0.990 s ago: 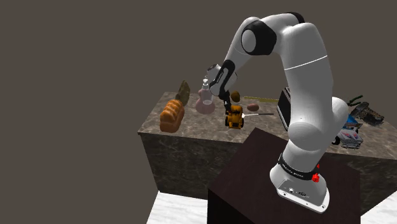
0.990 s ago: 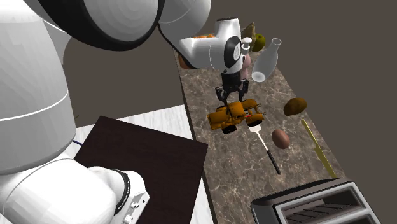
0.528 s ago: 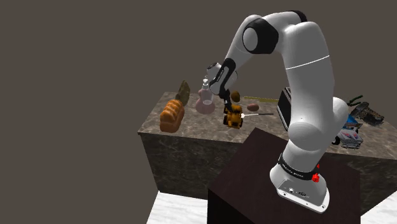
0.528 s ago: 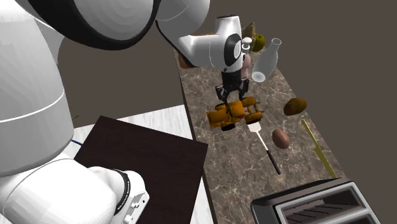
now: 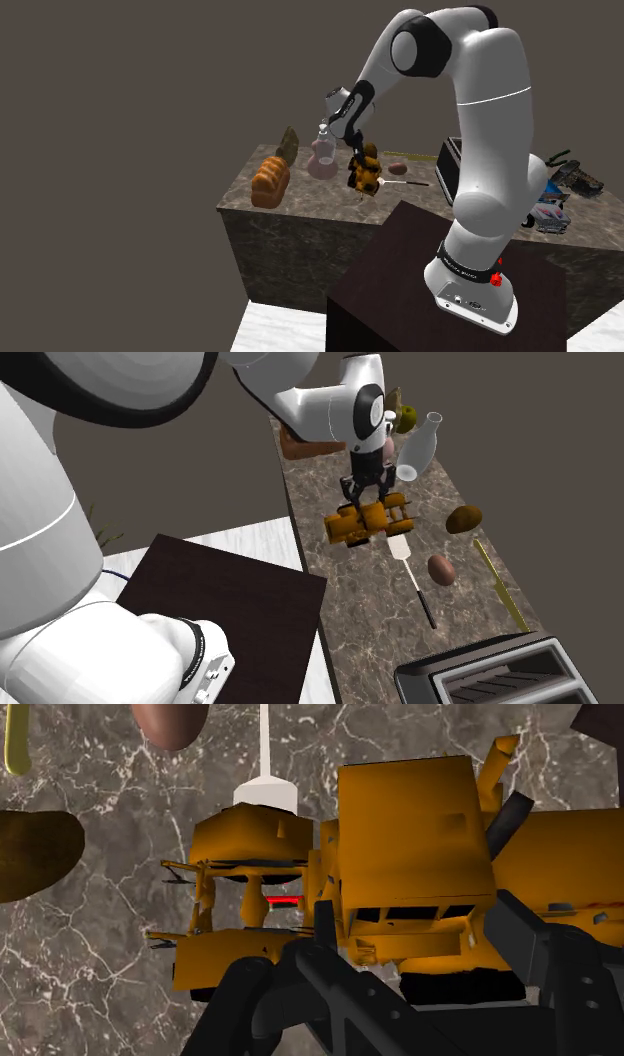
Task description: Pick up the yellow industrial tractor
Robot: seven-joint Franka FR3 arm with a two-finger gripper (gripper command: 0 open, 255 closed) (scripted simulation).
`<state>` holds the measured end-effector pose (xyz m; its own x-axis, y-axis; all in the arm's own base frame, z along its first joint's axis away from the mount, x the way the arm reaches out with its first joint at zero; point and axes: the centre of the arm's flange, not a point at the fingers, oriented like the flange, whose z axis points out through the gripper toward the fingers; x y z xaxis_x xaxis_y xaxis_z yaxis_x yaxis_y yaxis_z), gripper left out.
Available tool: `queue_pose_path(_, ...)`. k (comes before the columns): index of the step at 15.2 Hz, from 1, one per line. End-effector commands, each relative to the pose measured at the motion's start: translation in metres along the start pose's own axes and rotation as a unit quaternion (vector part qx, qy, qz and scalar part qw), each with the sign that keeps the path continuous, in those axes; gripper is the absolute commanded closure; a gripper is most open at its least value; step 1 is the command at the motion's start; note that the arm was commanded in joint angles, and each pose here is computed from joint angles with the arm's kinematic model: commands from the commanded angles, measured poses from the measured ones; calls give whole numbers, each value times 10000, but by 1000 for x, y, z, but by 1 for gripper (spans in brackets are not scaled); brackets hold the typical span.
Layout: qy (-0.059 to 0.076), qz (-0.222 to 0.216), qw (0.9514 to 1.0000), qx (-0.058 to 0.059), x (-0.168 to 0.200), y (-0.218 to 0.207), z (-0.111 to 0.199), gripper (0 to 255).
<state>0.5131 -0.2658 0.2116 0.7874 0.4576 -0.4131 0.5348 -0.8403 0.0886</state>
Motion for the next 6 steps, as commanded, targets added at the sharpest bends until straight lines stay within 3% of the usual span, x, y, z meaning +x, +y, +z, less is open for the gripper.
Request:
queue_pose_path(1,4,3,10000,-6,-4,1,-10,255)
queue_pose_path(6,4,3,10000,-6,-11,3,-25,255)
